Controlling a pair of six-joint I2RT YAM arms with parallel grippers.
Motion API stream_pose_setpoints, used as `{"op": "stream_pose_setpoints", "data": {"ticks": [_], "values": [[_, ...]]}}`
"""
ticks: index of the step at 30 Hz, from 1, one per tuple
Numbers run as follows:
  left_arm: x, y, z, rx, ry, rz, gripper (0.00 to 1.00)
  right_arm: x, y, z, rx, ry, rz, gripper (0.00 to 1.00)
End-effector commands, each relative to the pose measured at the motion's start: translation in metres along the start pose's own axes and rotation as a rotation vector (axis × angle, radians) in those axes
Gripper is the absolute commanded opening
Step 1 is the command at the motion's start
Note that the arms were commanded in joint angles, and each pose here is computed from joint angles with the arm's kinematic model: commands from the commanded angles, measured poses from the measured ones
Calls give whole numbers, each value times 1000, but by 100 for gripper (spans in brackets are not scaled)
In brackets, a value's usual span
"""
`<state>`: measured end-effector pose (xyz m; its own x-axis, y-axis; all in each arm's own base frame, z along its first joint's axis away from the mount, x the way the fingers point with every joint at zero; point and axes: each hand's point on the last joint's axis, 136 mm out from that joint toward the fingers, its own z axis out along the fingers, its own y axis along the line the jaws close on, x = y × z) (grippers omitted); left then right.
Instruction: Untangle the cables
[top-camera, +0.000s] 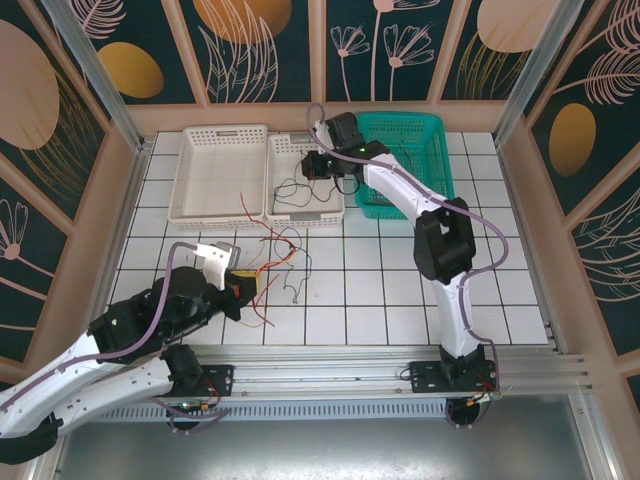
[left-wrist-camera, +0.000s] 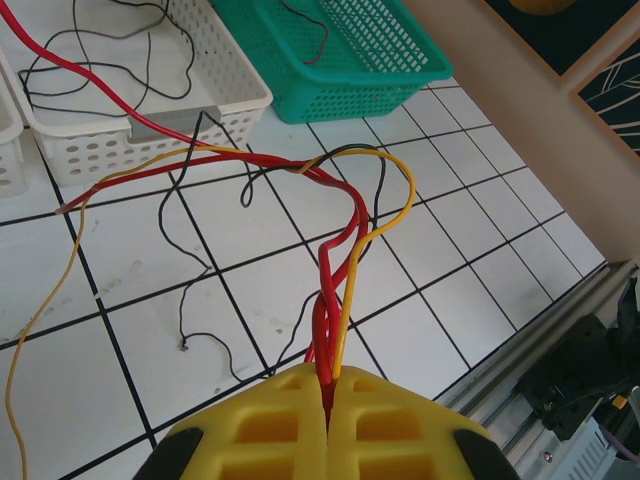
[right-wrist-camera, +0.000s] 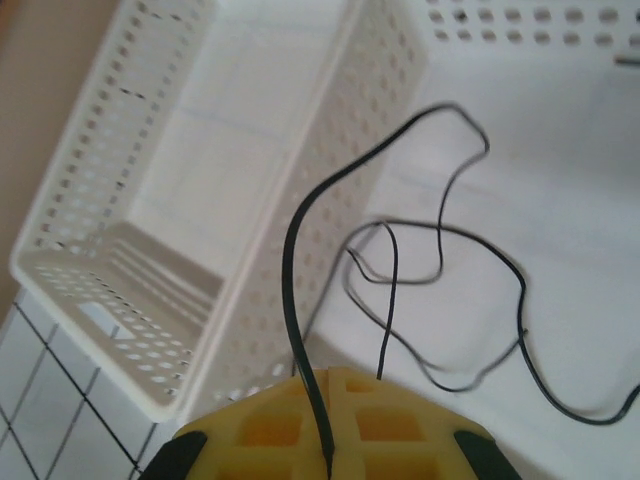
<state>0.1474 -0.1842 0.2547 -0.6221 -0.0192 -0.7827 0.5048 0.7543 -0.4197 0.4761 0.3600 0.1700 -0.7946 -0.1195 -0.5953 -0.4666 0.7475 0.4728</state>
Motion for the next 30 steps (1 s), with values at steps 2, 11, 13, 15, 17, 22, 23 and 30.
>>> {"op": "stream_pose_setpoints", "data": {"ticks": [2,11,13,15,17,22,23,30], "values": [[-3,-4,0,23,-18,13,0,8,-12,9,46,62,39,6],[-3,-3,0,21,-18,13,0,6,-15,2,92,78,41,26],[-3,-3,1,21,-17,14,0,2,-13,-5,100,70,33,31],[-3,-4,1,23,-17,14,0,-1,-11,-14,109,58,20,33],[-3,-4,1,22,-14,13,0,-6,-4,-28,103,30,7,36],[-1,-4,3,18,-7,15,0,-17,23,-58,21,-30,-19,43],[-2,-3,3,17,-7,15,0,-18,28,-63,3,-35,-23,44],[0,-3,6,11,4,17,0,-1,54,-49,-21,81,-87,50]]}}
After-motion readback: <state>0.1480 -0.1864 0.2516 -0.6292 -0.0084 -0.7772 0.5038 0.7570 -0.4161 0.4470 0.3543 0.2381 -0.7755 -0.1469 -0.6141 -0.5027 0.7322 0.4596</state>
